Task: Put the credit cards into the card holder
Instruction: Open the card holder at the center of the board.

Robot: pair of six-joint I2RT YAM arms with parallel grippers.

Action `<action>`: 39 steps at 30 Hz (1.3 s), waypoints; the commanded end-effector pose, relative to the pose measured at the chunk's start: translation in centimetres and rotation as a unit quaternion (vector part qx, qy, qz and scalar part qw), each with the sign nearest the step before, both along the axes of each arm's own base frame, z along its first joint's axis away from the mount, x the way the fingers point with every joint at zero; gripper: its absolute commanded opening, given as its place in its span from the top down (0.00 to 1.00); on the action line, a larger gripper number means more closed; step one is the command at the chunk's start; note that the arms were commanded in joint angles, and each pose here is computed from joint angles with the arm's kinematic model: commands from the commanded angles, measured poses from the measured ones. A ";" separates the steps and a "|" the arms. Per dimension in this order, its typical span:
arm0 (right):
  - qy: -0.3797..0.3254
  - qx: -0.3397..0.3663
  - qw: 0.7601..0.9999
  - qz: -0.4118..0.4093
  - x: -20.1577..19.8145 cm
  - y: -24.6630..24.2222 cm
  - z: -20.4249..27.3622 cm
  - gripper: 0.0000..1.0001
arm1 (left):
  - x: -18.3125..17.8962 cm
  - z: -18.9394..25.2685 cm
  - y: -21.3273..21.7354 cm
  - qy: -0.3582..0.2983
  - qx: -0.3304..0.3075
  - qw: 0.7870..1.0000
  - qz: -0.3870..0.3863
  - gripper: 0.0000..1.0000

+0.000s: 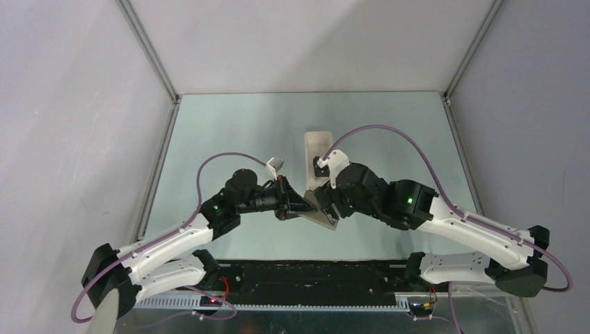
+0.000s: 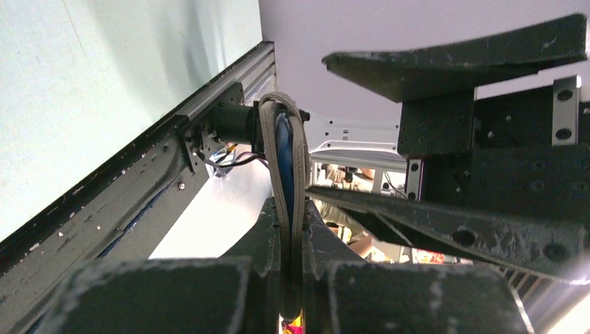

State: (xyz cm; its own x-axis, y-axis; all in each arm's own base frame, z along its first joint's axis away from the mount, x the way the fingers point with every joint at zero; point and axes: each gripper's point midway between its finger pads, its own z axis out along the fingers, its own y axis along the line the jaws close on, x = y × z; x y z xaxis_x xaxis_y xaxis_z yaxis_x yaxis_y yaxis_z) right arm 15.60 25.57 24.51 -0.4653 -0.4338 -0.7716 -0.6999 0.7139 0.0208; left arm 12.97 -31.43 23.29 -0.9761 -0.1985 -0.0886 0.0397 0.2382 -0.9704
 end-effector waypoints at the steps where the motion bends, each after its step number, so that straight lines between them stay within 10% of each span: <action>1: -0.041 -0.014 0.998 -0.053 1.9 -1.1 1.2 0.28 | -0.8 4.2 -0.4 -0.027 -0.044 0.998 -0.020 1.00; 12: -0.072 -0.016 0.992 -0.106 3.4 -2.1 2.1 0.70 | -1.7 3.7 -1.2 -0.016 -0.033 0.999 -0.039 1.00; 18: -0.079 0.007 0.988 -0.136 4.2 -2.5 3.1 0.73 | -2.4 2.6 -1.7 -0.007 -0.015 0.998 -0.053 1.00; 28: -0.031 0.024 0.989 -0.141 4.8 -3.7 2.5 0.69 | -2.8 1.8 -1.4 -0.005 0.002 0.998 -0.057 1.00; 39: -0.036 -0.014 0.999 0.012 -1.1 -2.1 0.5 0.30 | -2.6 1.2 -1.8 0.007 0.011 0.998 -0.058 1.00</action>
